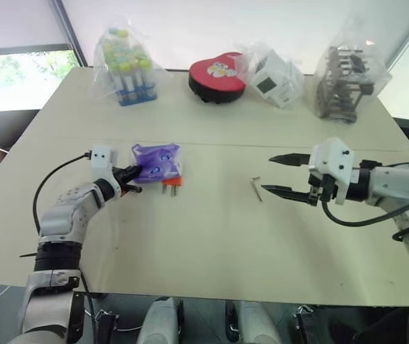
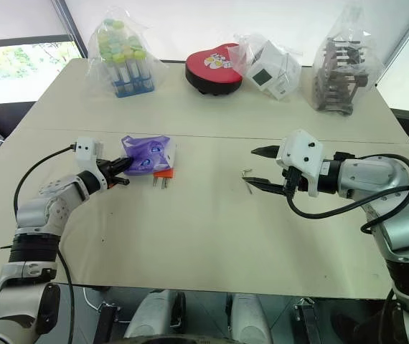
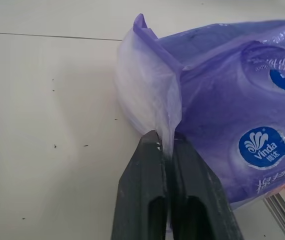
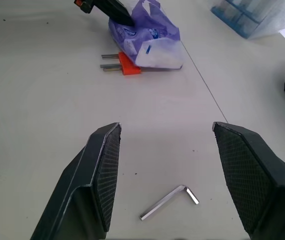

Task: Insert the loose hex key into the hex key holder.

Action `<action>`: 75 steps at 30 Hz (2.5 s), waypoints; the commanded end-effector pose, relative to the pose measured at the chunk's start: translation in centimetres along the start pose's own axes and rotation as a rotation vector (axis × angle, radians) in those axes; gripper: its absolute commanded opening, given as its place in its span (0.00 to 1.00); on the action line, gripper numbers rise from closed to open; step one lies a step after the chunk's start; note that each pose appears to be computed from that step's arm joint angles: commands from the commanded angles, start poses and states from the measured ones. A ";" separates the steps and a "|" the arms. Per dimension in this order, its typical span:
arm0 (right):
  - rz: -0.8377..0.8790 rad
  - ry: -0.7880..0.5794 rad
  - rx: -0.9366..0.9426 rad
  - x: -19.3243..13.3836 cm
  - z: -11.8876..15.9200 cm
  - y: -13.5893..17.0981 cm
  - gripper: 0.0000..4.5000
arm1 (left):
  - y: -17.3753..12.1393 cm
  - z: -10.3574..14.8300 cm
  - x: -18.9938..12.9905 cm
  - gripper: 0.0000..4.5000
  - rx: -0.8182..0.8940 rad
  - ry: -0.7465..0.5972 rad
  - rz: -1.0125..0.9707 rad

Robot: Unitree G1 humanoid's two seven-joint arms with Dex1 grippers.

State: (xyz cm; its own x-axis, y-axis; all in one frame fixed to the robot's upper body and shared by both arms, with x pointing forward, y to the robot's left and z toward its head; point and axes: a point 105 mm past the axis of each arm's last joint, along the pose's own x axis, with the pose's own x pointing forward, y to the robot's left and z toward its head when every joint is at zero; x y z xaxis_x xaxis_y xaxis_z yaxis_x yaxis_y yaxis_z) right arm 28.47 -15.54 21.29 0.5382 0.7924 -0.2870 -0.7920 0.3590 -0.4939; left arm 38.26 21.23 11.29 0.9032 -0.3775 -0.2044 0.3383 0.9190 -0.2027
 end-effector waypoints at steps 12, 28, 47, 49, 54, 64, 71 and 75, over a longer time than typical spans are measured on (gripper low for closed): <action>0.029 -0.078 -0.043 1.0 1.6 -0.2 0.67 | 14.2 6.4 -10.1 0.01 -0.239 -0.412 0.869; 0.029 -0.069 -0.047 0.8 1.0 -0.3 0.67 | 13.6 7.3 -11.5 0.85 -0.114 -0.445 1.023; 0.227 -0.142 -0.087 7.0 1.2 -1.6 0.67 | -2.1 7.4 -5.4 0.87 0.277 -0.287 0.137; 0.244 -0.166 -0.101 8.7 1.4 -1.8 0.67 | -2.5 5.9 -6.3 0.87 0.290 -0.190 0.026; 0.275 -0.215 -0.142 13.1 1.6 -1.1 0.67 | -2.6 4.0 -9.0 0.87 0.314 -0.058 -0.100; 0.386 -0.179 -0.204 19.5 0.0 2.9 0.67 | -3.4 3.0 -11.4 0.87 0.292 0.019 -0.147; 0.270 -0.159 -0.241 22.3 0.2 2.8 0.67 | -3.8 2.6 -12.0 0.87 0.290 0.031 -0.141; 0.257 -0.140 -0.237 22.8 -0.1 2.8 0.67 | -3.9 2.4 -12.1 0.87 0.293 0.033 -0.137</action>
State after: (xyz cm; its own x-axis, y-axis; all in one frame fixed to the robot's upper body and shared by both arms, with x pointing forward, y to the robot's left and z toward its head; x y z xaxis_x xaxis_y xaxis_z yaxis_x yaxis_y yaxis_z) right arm 38.26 2.98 11.90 0.2629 0.8965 -0.3566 -0.8230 0.0155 -0.5678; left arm 26.90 22.60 15.94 0.8286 -0.4992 -0.2536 0.5209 0.8533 0.0225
